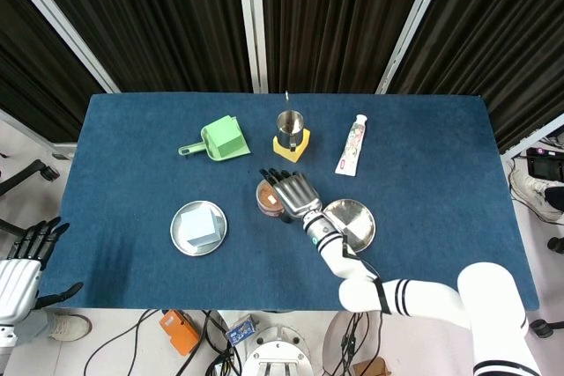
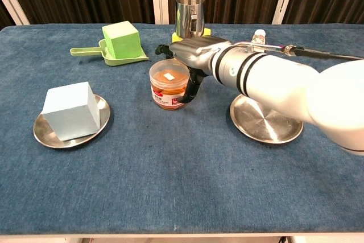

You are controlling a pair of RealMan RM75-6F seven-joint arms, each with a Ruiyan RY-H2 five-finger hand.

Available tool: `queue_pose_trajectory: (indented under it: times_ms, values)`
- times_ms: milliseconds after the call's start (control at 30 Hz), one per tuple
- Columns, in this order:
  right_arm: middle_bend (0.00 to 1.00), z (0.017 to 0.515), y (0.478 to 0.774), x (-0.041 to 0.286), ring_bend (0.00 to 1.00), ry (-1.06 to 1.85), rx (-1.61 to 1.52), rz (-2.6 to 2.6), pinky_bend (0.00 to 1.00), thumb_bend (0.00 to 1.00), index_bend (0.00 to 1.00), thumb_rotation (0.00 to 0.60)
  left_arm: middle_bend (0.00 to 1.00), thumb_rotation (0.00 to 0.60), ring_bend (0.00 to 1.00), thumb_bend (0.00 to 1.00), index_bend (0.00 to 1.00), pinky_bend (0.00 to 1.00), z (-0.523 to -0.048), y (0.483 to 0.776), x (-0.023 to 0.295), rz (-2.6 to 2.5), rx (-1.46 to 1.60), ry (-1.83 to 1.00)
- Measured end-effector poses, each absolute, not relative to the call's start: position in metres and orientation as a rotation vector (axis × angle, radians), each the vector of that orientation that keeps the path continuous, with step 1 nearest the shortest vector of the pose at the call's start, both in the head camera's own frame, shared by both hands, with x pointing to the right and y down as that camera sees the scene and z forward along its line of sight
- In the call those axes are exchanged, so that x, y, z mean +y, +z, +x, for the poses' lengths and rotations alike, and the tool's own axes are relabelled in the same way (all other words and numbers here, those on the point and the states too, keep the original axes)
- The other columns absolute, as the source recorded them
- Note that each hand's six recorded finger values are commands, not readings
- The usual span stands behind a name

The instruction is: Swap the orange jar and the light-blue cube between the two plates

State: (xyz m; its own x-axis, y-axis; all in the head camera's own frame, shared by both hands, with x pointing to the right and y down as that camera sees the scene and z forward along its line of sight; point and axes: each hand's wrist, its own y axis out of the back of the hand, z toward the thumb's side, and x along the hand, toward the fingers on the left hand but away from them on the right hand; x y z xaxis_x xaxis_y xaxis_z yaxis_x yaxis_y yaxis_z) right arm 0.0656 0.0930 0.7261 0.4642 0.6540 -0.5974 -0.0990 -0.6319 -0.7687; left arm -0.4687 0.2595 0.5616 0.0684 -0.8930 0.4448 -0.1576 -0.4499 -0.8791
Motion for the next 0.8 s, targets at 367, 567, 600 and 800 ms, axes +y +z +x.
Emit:
queue_pose_trajectory:
  times_ms: [367,567,600,800]
  values:
    - [0.00,0.143,0.664,0.112,0.00,1.137,-0.486,-1.857,0.00,0.16,0.00,0.524,0.02,0.600,0.00,0.08,0.08,0.08,-0.439,0.570,0.262,-1.808,1.055,-1.298]
    - [0.00,0.262,0.623,0.154,0.00,1.175,-0.610,-1.667,0.00,0.16,0.00,0.525,0.04,0.600,0.00,0.12,0.08,0.08,-0.398,0.587,0.252,-1.949,1.173,-1.104]
    - [0.00,0.283,0.617,0.164,0.00,1.201,-0.649,-1.649,0.00,0.16,0.00,0.526,0.04,0.600,0.00,0.13,0.08,0.08,-0.389,0.591,0.249,-1.982,1.201,-1.072]
    - [0.00,0.396,0.582,0.231,0.00,1.369,-0.892,-1.599,0.00,0.16,0.00,0.528,0.04,0.600,0.01,0.12,0.08,0.08,-0.348,0.614,0.232,-2.103,1.195,-1.040]
